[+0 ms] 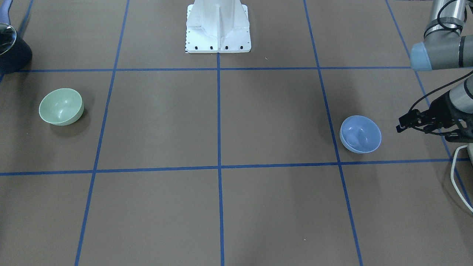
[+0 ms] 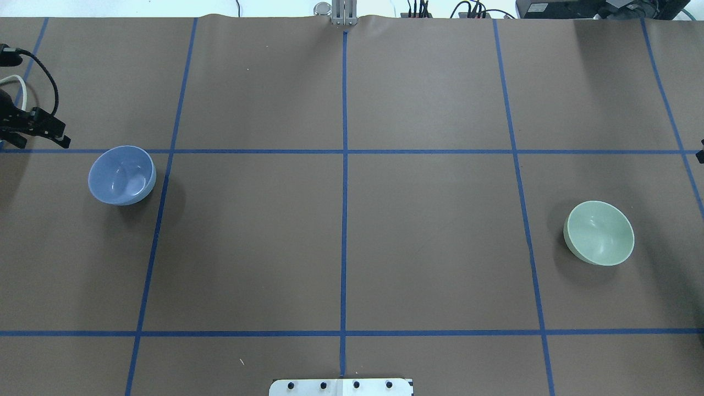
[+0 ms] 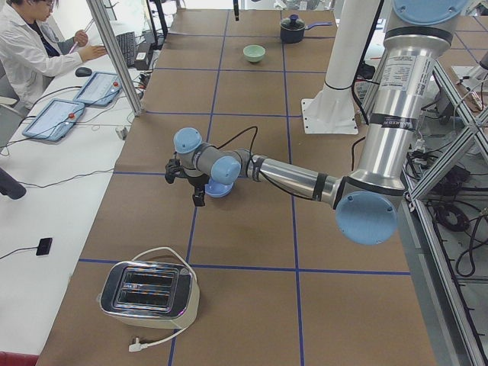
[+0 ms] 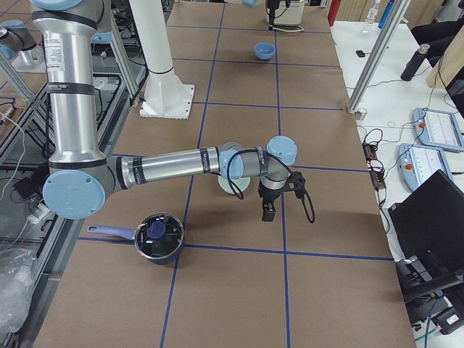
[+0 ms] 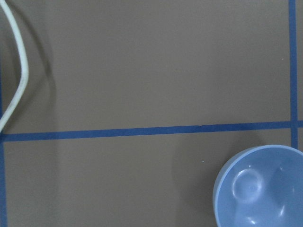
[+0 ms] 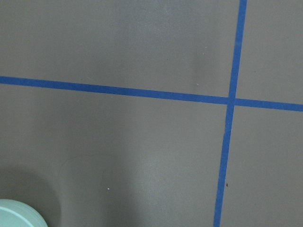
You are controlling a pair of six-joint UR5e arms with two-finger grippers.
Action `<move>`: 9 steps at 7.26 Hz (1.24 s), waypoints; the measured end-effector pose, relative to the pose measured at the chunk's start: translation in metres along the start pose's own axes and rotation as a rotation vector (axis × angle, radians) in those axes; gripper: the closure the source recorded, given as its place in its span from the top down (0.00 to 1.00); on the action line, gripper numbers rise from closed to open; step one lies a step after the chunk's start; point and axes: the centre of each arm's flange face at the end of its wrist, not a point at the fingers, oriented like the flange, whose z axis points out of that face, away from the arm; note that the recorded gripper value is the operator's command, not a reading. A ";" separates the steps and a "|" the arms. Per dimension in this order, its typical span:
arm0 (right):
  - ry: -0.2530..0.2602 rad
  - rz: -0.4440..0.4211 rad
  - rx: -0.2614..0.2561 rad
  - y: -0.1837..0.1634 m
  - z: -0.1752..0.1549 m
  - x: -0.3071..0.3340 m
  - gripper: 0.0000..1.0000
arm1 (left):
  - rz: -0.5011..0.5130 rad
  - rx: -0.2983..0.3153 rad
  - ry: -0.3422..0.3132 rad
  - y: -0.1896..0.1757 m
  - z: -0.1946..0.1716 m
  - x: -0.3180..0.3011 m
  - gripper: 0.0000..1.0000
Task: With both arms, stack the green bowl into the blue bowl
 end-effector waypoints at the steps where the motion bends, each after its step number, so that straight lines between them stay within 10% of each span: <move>1: 0.000 0.000 0.000 0.000 0.000 0.000 1.00 | -0.003 -0.007 0.008 0.004 0.012 0.011 0.99; 9: 0.002 -0.003 -0.004 0.000 0.002 -0.001 1.00 | 0.019 -0.051 0.024 0.019 0.062 0.030 0.66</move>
